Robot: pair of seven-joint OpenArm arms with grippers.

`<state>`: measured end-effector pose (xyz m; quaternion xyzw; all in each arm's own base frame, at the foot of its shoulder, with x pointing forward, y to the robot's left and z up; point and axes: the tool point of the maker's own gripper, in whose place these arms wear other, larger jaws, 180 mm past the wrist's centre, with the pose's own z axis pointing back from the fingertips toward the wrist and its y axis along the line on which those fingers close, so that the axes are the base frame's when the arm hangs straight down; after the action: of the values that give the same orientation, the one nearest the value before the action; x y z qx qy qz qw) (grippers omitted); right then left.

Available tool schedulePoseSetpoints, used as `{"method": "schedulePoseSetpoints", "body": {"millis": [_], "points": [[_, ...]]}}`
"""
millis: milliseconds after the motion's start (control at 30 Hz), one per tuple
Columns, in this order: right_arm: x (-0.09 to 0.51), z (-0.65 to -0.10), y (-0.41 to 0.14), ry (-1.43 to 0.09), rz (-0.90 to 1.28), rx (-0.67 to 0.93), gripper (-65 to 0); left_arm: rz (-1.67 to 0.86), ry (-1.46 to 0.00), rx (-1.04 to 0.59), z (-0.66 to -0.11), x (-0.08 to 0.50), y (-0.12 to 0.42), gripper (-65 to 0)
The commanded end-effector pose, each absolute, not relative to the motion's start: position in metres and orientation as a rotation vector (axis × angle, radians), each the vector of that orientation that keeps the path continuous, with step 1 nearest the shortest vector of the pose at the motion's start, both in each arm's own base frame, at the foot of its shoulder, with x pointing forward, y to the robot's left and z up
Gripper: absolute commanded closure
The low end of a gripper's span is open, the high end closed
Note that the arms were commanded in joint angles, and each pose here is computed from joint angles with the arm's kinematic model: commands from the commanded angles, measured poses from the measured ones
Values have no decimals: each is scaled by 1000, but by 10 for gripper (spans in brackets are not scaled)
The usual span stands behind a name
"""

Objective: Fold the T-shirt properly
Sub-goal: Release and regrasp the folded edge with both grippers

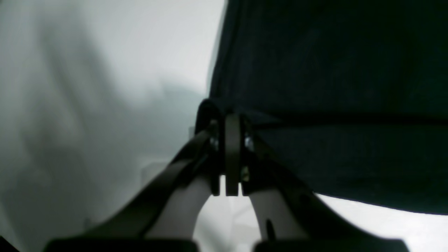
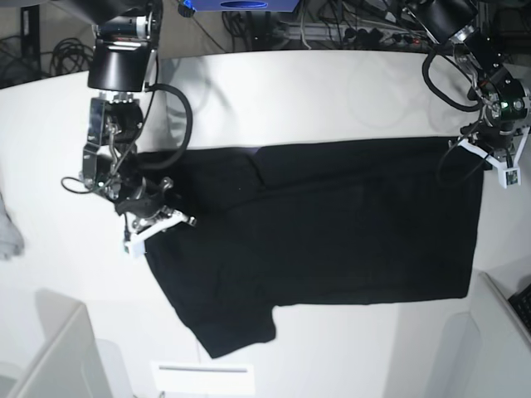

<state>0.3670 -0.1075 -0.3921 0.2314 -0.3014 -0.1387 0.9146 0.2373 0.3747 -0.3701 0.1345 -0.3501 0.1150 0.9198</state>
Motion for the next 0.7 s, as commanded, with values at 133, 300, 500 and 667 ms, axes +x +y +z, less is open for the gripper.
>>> {"method": "schedulePoseSetpoints", "body": {"millis": [133,300,500,667], "points": [[381,-375,-109,-677,-283,489,0,226,-771,300,-354,246,381,0],[379,-377,-109,-670,-283,492,0,234,-786,304,-350,251,383,0],[378,-377,-109,-668,-288,496,-66,238,-800,302,-347,255,383,-176],[373,-376,-134,-701,-375,482,-270,249,-840,287,-338,269,383,-411]]}}
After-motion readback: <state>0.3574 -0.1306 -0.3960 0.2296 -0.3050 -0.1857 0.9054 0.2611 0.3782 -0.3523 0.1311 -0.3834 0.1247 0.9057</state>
